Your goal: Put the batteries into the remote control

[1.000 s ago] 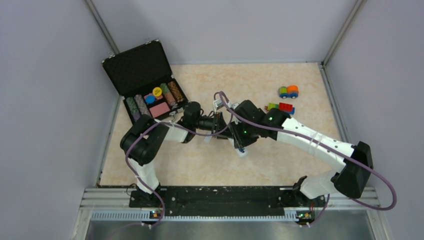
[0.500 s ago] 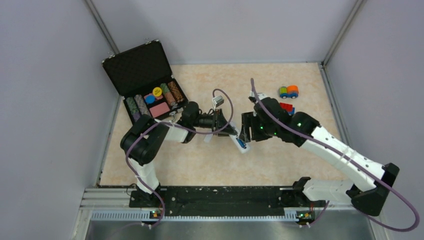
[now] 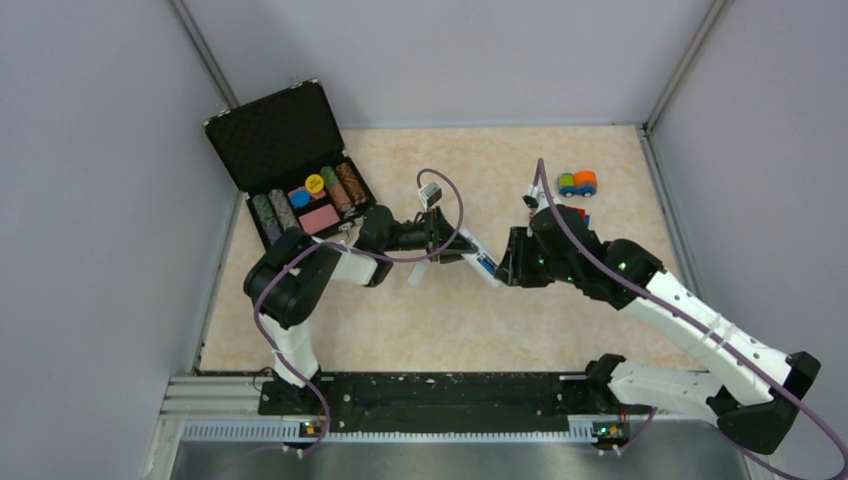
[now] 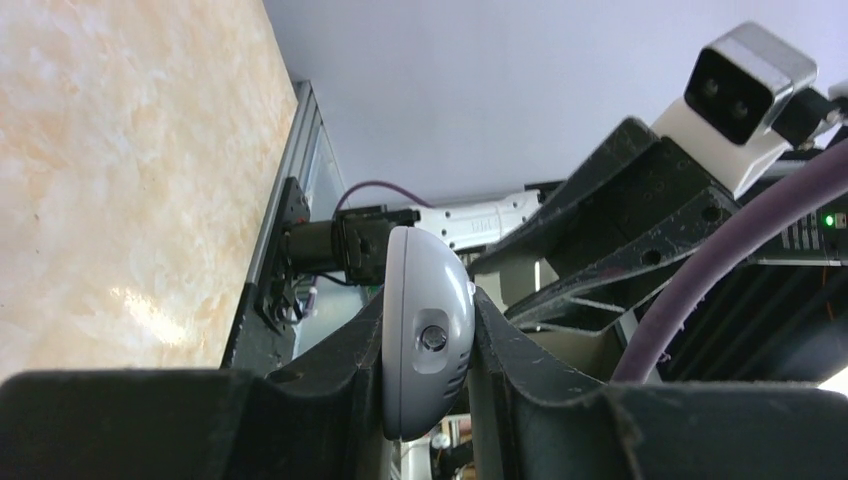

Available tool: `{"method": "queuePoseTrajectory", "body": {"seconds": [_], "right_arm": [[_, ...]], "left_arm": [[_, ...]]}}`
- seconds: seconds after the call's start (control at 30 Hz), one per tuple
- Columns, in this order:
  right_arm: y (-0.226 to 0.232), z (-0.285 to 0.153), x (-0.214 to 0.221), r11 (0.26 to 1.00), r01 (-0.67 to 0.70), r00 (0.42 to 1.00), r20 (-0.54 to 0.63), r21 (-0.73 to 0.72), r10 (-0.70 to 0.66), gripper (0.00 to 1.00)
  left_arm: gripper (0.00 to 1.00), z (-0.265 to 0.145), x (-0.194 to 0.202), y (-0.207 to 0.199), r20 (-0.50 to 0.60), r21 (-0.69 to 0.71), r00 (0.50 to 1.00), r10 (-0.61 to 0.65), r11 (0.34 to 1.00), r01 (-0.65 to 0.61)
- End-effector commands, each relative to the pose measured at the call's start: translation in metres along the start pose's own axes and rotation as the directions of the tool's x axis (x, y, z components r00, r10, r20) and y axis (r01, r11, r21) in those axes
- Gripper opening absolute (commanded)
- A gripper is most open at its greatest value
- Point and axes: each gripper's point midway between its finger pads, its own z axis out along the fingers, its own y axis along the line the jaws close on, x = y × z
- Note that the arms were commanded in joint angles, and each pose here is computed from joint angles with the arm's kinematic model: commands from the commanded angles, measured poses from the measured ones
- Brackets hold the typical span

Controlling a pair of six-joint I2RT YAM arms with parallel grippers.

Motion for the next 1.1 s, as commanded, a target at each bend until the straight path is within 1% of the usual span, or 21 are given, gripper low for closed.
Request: {"method": "queuePoseTrajectory", "body": {"seconds": [0.0, 0.17, 0.3, 0.53, 0.67, 0.73, 0.8, 1.07], "right_arm": [[0.017, -0.003, -0.018, 0.996, -0.082, 0.996, 0.023, -0.034, 0.083, 0.32], [0.02, -0.001, -0.021, 0.993, -0.115, 0.993, 0.031, -0.039, 0.117, 0.26], [0.016, 0.004, -0.022, 0.992, -0.127, 0.991, 0.035, -0.02, 0.127, 0.24], [0.011, 0.007, -0.029, 0.989, -0.145, 0.987, 0.066, 0.0, 0.144, 0.24], [0.012, 0.008, -0.04, 0.987, -0.162, 0.982, 0.099, -0.012, 0.162, 0.31], [0.012, 0.008, -0.044, 0.986, -0.166, 0.98, 0.108, -0.018, 0.167, 0.32], [0.013, 0.01, -0.044, 0.986, -0.166, 0.98, 0.105, -0.019, 0.167, 0.31], [0.012, 0.02, -0.04, 0.985, -0.173, 0.982, 0.078, -0.011, 0.173, 0.25]], "left_arm": [[0.0, 0.003, -0.017, -0.019, 0.117, 0.026, 0.992, 0.042, 0.999, -0.045], [0.0, 0.001, -0.021, -0.016, 0.183, 0.001, 0.982, 0.049, 0.999, -0.05], [0.0, 0.002, -0.02, -0.02, 0.184, 0.013, 0.981, 0.058, 0.998, -0.062], [0.0, 0.003, -0.019, -0.022, 0.181, 0.022, 0.981, 0.066, 0.997, -0.071], [0.0, 0.002, -0.017, -0.019, 0.181, 0.017, 0.981, 0.064, 0.998, -0.068], [0.0, 0.002, -0.017, -0.019, 0.182, 0.017, 0.981, 0.064, 0.998, -0.068], [0.0, 0.002, -0.017, -0.018, 0.182, 0.016, 0.981, 0.063, 0.998, -0.067], [0.0, 0.002, -0.017, -0.018, 0.183, 0.015, 0.981, 0.064, 0.998, -0.068]]}}
